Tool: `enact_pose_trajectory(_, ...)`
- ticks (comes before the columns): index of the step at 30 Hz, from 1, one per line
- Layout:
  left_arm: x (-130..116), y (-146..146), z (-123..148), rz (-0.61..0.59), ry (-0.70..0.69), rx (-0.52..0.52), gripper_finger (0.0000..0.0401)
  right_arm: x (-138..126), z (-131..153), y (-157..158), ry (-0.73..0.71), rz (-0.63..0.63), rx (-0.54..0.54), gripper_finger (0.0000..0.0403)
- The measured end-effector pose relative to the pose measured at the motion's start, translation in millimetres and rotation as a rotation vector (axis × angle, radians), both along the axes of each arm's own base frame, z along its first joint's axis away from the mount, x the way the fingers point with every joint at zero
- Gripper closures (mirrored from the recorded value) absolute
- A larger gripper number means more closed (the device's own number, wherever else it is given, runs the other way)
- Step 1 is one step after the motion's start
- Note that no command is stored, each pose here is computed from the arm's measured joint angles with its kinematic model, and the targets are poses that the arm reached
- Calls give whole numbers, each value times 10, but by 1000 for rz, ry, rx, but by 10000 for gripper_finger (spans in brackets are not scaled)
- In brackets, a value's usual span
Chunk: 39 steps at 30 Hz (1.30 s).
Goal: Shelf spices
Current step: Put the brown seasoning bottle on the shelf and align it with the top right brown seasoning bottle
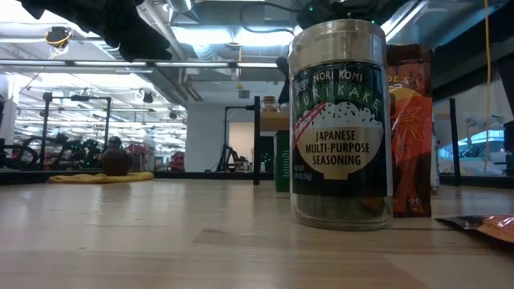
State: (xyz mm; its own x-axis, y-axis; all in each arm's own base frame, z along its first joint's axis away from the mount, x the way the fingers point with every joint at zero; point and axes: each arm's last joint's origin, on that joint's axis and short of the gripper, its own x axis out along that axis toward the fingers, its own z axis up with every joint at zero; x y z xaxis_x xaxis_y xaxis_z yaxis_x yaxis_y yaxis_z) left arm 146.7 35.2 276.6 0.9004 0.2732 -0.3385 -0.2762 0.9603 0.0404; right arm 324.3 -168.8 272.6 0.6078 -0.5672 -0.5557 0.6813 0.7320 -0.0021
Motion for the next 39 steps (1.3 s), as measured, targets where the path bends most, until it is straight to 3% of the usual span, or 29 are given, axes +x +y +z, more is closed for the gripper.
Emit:
enact_pose_trajectory(10, 0, 0, -1, -2, 3, 4, 182, 3, -5, -77, -17, -1, -17, 221)
enact_pose_trajectory(19, 0, -1, -1, 2, -1, -7, 182, 9, 8, -80, -26, -12, -31, 132)
enact_pose_trajectory(25, 0, 0, -1, 2, -1, -6, 182, -14, 54, -67, -24, -2, -48, 123)
enact_pose_trajectory(30, 0, -1, -1, 1, 0, -4, 182, -127, 285, -2, -77, 0, -78, 122)
enact_pose_trajectory(35, 0, -1, -1, 2, -1, -7, 182, -262, 355, 98, -14, 9, -45, 121)
enact_pose_trajectory(39, 0, 0, -1, 3, -1, -9, 182, -268, 213, 177, 102, 8, -15, 121)
